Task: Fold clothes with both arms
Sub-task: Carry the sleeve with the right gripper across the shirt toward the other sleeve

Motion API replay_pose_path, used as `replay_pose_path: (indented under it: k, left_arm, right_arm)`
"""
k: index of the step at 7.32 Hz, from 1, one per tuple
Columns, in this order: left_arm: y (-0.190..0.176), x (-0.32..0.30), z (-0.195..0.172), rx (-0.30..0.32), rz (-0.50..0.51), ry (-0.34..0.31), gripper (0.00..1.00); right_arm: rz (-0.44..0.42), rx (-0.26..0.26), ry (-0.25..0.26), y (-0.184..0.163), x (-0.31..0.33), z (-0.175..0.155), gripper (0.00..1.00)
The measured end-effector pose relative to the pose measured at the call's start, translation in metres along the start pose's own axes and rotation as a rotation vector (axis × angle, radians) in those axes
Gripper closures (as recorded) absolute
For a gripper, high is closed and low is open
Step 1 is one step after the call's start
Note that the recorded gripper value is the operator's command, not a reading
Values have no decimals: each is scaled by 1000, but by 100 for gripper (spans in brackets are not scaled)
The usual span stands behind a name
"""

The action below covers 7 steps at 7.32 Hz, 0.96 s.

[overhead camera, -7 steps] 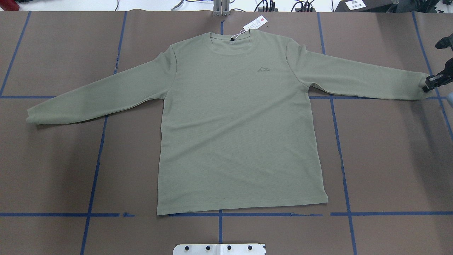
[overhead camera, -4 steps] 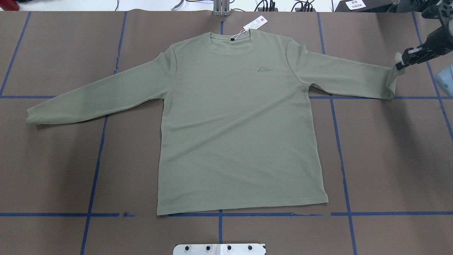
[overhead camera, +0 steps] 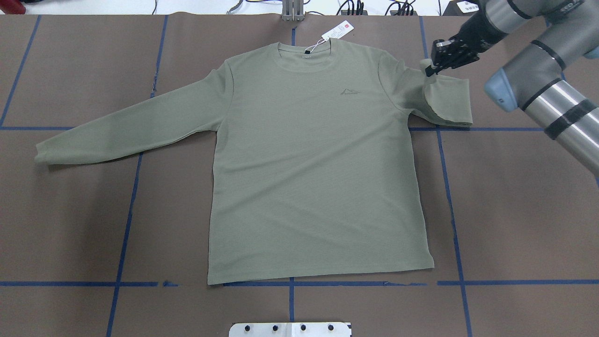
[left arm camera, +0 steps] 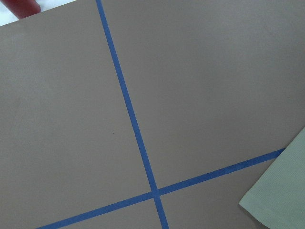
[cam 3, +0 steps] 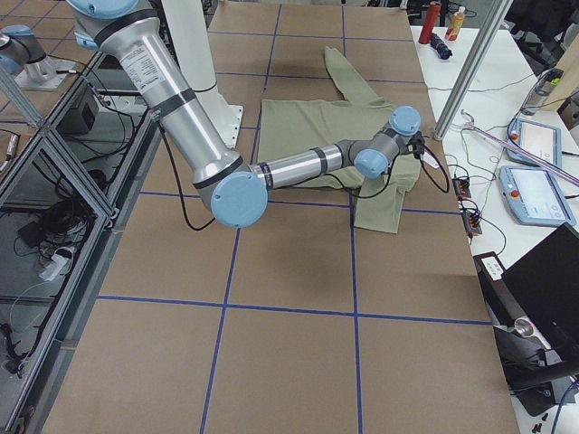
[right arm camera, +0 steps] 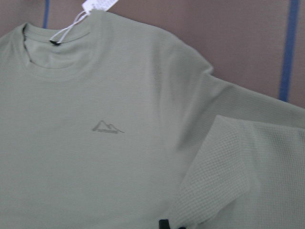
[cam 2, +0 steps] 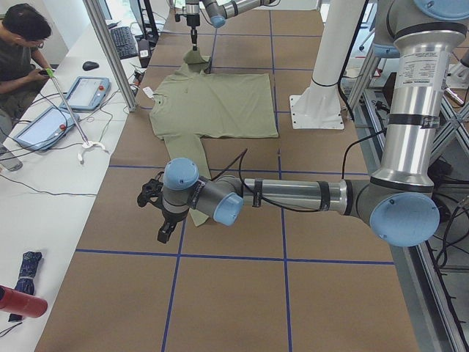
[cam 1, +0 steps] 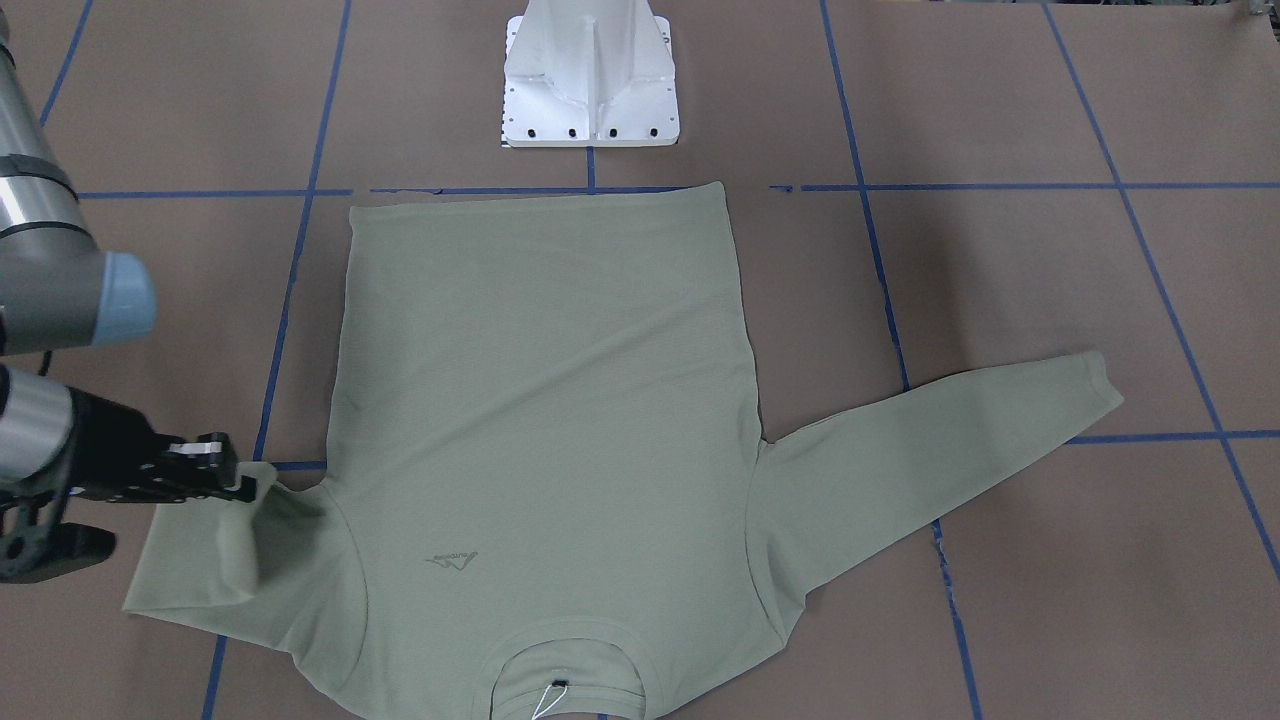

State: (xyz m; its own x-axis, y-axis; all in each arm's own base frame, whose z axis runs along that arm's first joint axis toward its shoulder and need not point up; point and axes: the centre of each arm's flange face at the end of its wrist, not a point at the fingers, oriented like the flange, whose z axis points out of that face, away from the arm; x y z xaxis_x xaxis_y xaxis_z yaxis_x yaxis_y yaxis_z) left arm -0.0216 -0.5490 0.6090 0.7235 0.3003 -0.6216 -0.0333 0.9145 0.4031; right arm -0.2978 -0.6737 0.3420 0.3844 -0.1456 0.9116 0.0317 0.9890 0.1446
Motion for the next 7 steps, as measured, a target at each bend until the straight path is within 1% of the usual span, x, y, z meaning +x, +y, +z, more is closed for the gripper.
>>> replay_pose_path:
  k: [2,3,4,5,7]
  left_arm:
    - [2,-2,2,-5,-3,0,0]
    - [3,-3,3,-8,-5,0,0]
    - [4,-4,5,-11,-7,-1,0]
    - [5,-6,7,-15,-10,-1,0]
    - [7,-9,10,-21,-16,-1,0]
  right_arm:
    - [-98,35,-38,-12,-124,18,100]
    - [-135,75,-35,-10,-190,39,100]
    - [-148,130,-10,1,-254,76,100]
    - [-150,163,23,14,-297,116,100]
    - [-154,191,93,39,-327,179,100]
